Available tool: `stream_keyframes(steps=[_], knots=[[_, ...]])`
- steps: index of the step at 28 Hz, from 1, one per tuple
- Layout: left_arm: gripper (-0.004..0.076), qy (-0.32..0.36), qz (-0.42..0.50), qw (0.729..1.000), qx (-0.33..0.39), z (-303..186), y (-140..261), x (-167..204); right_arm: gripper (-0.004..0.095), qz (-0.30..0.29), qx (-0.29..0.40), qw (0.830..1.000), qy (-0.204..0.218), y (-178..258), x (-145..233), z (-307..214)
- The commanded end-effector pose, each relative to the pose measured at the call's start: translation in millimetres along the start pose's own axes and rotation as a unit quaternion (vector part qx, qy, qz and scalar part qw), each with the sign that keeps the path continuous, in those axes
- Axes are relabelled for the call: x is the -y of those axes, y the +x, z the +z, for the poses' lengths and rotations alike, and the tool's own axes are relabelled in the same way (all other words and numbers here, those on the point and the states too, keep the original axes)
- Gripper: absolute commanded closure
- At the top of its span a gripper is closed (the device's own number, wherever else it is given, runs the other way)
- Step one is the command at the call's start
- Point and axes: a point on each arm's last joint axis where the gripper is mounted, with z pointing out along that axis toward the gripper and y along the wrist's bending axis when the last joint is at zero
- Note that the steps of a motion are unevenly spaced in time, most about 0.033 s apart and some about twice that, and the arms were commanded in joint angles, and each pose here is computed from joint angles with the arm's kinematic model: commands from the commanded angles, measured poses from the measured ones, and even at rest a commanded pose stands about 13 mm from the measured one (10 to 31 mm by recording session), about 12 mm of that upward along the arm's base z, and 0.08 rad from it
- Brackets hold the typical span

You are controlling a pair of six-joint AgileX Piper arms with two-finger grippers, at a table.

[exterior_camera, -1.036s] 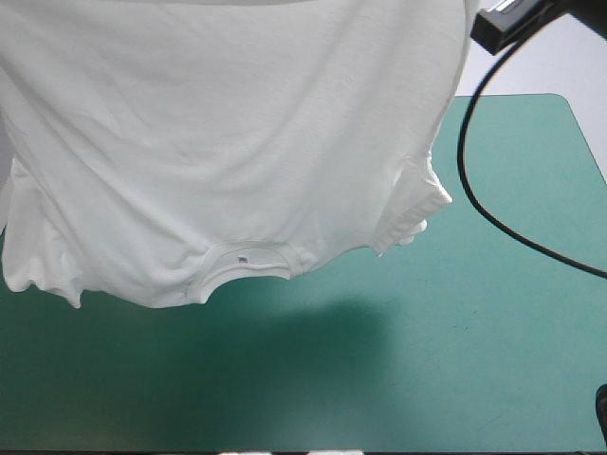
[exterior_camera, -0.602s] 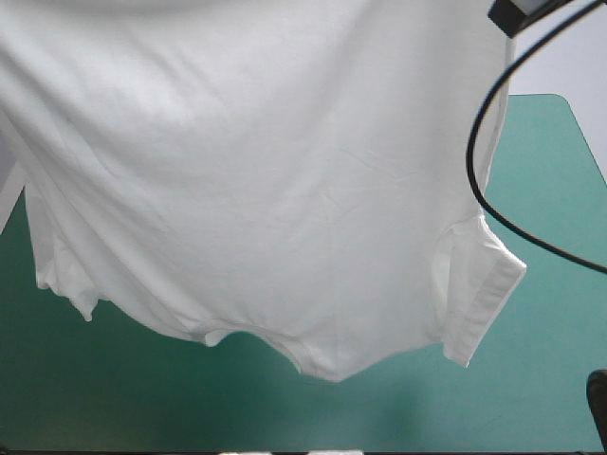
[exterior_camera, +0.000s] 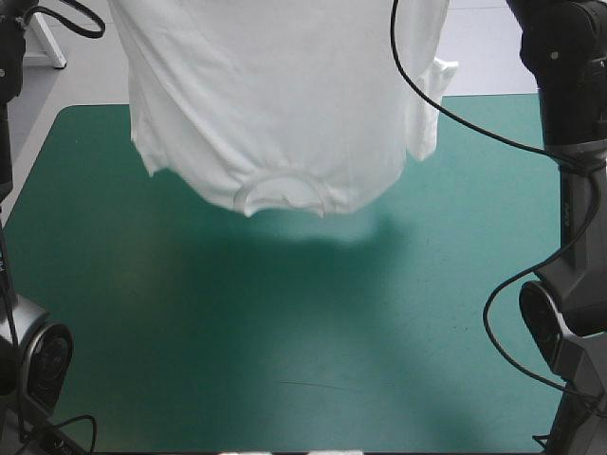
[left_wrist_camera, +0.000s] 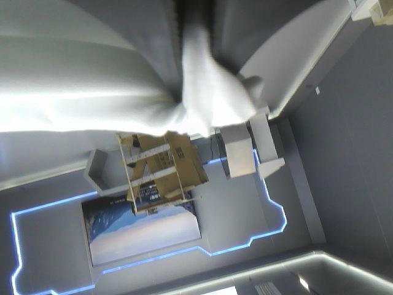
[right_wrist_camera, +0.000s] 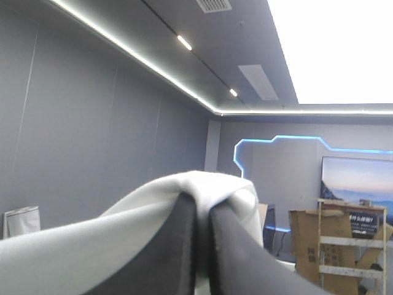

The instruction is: Fold the cloth

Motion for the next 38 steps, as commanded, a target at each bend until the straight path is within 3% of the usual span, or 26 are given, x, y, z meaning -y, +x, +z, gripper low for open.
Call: stream_keyframes(steps=[1,5,9,13,19,22,27,31,38], knots=[[0.0705,-0.02,-0.006,0.995,0.093,-19.0,-32.1,-9.4,0.0925,-0.026,0.085,0.996,0.028,-49.2,3.9,-17.6],[0.0705,-0.011,0.003,0.999,0.04,8.0,-1.5,-0.7,0.0926,0.002,0.007,1.0,0.016,-16.1,13.5,-9.1],[0.0705,0.011,0.021,0.996,-0.085,49.0,62.9,16.7,0.0926,0.066,-0.147,0.987,0.017,58.5,35.8,0.7],[0.0705,0.058,0.006,0.954,-0.293,95.2,182.2,51.6,0.0926,0.161,-0.354,0.921,0.016,184.8,50.7,-0.3],[0.0705,0.08,-0.031,0.91,-0.406,101.0,238.8,70.6,0.0925,0.194,-0.51,0.838,-0.025,258.8,43.4,-19.4],[0.0705,0.088,-0.025,0.882,-0.462,95.1,259.0,75.4,0.0925,0.197,-0.589,0.783,-0.037,280.1,40.6,-35.1],[0.0705,0.107,-0.018,0.82,-0.562,77.8,287.2,82.3,0.0925,0.205,-0.622,0.756,-0.006,289.6,42.8,-45.9],[0.0705,0.119,-0.018,0.794,-0.596,67.6,296.9,85.5,0.0925,0.208,-0.654,0.727,0.001,287.9,38.2,-63.8],[0.0705,0.152,-0.022,0.753,-0.64,32.3,298.4,88.6,0.0925,0.146,-0.747,0.649,0.017,287.4,33.1,-129.1]])
